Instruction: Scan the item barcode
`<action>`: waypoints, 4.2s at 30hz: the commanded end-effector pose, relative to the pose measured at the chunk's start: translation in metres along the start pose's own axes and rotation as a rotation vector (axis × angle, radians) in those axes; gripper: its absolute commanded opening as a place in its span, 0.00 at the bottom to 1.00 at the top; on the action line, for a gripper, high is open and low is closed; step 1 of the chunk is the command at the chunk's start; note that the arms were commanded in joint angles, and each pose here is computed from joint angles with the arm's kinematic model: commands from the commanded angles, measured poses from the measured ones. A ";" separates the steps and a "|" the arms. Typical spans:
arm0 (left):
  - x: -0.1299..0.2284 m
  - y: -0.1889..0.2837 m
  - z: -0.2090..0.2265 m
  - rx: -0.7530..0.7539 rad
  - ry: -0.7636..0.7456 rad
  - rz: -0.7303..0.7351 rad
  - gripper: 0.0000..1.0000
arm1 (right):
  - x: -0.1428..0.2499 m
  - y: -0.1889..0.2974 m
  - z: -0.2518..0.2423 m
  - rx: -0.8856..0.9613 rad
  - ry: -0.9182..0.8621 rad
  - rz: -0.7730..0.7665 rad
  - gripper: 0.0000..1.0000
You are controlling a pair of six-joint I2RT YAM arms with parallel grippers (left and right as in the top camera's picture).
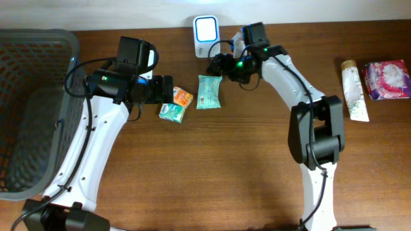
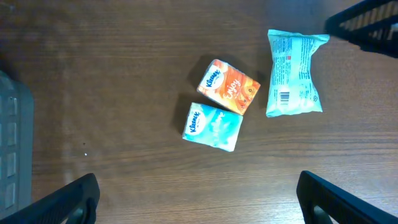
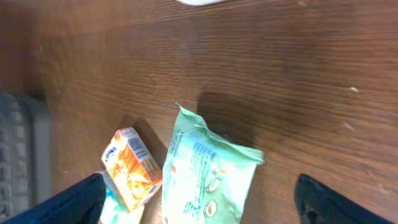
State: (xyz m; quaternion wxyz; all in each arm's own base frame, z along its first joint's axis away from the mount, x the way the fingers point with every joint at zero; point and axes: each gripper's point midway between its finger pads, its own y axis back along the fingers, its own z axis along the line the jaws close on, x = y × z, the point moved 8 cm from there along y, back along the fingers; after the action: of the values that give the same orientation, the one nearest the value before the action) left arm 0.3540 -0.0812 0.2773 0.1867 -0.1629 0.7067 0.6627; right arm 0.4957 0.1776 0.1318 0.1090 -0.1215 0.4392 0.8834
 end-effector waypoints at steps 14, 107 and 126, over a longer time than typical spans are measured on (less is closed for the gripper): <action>0.000 0.001 0.000 -0.003 -0.005 -0.004 0.99 | -0.003 -0.020 0.014 0.053 0.111 -0.020 0.04; 0.000 0.001 0.000 -0.003 -0.005 -0.003 0.99 | -0.119 0.038 0.049 -0.318 -0.079 -0.571 0.04; 0.000 0.001 0.000 -0.003 -0.005 -0.004 0.99 | -0.128 0.023 0.051 -0.115 -0.096 -0.825 0.04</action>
State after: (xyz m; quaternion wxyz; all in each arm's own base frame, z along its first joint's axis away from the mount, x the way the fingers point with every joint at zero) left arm 0.3540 -0.0812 0.2773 0.1867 -0.1629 0.7067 0.6627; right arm 0.6051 0.2020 0.1732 0.4606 -0.2138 0.3251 0.7978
